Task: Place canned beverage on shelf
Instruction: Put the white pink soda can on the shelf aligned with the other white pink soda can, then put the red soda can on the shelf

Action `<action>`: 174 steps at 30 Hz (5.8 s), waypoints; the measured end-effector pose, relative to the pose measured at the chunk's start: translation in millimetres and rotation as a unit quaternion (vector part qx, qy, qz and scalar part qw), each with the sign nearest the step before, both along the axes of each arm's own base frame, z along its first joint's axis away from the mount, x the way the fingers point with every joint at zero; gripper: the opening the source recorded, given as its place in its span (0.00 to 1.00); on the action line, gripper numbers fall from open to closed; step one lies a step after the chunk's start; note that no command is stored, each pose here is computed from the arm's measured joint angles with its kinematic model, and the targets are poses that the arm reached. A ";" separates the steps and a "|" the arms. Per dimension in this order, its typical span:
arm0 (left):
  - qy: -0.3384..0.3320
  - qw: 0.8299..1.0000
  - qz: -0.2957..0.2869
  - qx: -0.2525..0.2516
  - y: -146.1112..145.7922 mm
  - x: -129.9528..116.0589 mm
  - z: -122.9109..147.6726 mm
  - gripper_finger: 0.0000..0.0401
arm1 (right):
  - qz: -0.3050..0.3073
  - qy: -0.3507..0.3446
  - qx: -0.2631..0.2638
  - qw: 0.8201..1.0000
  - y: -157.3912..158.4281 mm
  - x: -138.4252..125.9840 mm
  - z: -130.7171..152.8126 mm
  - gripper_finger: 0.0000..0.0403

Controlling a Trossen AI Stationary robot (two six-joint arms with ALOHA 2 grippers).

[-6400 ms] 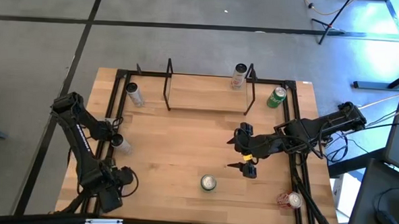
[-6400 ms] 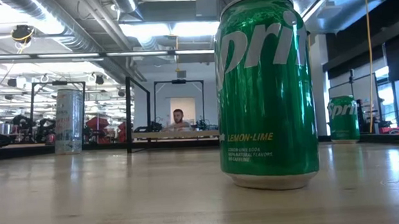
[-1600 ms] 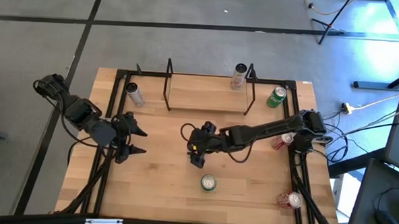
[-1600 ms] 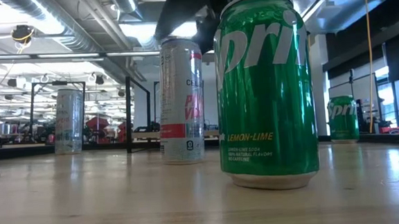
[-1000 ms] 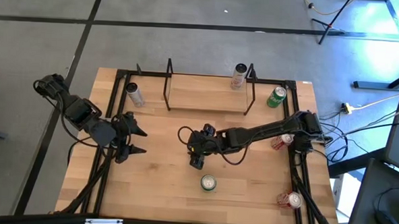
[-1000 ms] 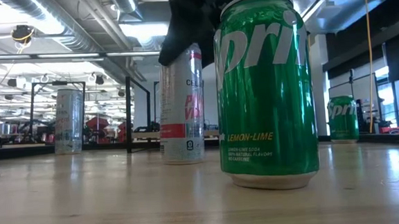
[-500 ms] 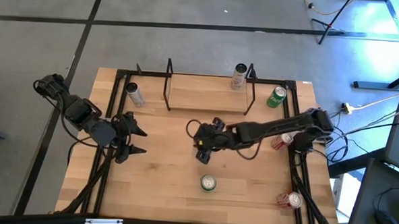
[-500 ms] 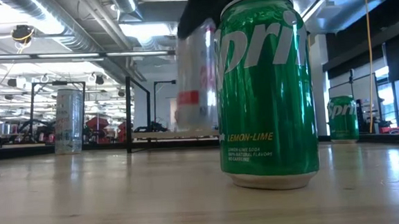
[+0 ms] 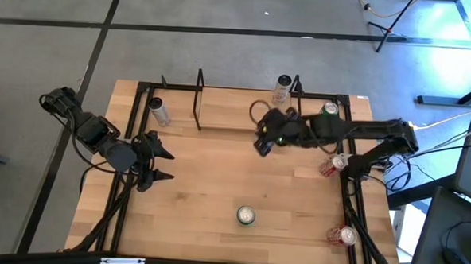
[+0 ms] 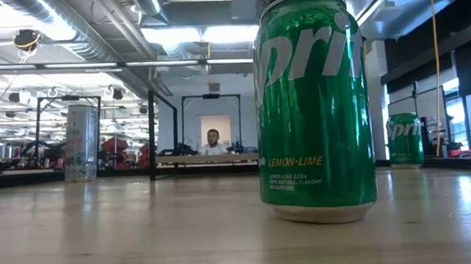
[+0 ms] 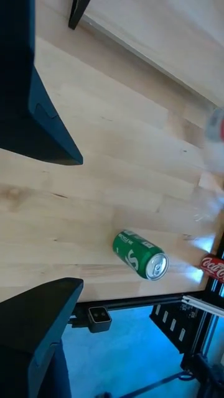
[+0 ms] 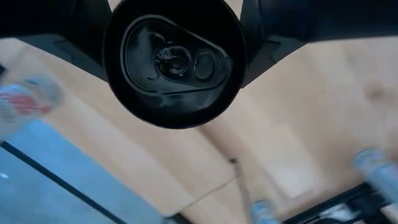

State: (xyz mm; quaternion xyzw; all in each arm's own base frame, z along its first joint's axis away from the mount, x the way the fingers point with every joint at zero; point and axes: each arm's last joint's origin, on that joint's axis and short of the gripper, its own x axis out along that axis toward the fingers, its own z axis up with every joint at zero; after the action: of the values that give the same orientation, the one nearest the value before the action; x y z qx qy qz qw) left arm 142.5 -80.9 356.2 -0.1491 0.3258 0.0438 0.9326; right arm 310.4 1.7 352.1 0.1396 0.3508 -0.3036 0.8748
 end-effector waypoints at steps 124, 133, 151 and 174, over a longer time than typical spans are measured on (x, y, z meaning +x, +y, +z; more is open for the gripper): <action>-0.017 0.999 0.025 0.022 1.7 0.8 1.2 0.74 | -0.118 0.373 0.220 0.893 -9.1 -178.0 -97.0 0.81; -0.021 0.999 0.032 0.028 2.3 1.0 1.5 0.74 | -0.113 0.398 0.235 0.880 -7.8 -182.3 -112.6 0.81; -0.021 0.999 0.033 0.029 2.3 0.9 1.5 0.74 | -0.098 0.360 0.266 0.889 -6.4 -174.2 -114.5 0.67; -0.021 0.999 0.033 0.029 2.3 0.9 1.5 0.74 | -0.082 0.309 0.269 0.909 -6.9 -162.9 -101.3 0.47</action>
State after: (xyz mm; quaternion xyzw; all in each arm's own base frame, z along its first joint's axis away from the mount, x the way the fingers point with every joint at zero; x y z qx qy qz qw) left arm 143.4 -78.6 357.7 -0.1336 0.2994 0.0803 0.9413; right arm 147.5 -5.3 250.7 0.2968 0.6591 -0.2963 0.6243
